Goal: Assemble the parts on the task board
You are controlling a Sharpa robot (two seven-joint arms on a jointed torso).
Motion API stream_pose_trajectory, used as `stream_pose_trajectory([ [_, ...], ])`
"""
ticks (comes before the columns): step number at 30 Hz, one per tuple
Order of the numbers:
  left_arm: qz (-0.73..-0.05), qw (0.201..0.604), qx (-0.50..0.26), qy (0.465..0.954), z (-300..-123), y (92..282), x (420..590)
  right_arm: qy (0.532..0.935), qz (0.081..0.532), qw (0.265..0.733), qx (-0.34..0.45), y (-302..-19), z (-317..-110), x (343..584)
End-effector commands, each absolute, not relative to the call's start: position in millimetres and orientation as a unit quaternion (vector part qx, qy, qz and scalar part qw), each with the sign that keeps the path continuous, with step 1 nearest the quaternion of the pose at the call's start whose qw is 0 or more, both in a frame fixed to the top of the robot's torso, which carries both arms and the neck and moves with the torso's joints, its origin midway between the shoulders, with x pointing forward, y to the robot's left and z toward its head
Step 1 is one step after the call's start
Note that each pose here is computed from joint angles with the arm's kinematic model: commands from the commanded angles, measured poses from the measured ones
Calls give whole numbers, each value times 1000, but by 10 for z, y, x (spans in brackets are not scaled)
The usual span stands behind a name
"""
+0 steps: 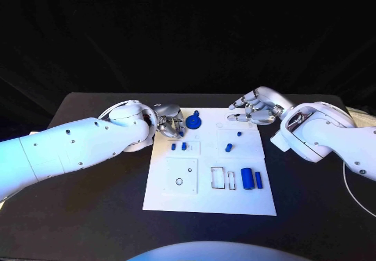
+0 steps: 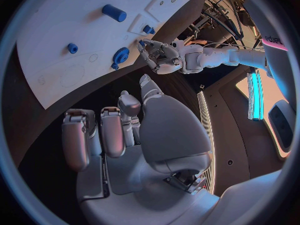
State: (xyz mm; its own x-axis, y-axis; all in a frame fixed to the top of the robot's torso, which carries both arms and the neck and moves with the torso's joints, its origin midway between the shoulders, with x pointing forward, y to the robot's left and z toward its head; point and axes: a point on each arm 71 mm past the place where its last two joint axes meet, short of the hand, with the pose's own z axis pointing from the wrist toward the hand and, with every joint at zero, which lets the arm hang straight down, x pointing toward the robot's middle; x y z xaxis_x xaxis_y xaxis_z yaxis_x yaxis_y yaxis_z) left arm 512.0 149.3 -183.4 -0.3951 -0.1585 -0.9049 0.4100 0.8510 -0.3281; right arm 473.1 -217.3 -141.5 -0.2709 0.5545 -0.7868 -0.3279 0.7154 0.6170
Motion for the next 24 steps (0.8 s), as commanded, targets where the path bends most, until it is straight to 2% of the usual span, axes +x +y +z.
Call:
stream_pose_trajectory([
  [1,-264,534,84,799,-1856,1456,5107,711,370,594,75,-2158,-1425,4725],
  [24,-265,531,81,801,-1883,1449,5112,712,368,593,75,-2171,-1428,4722],
])
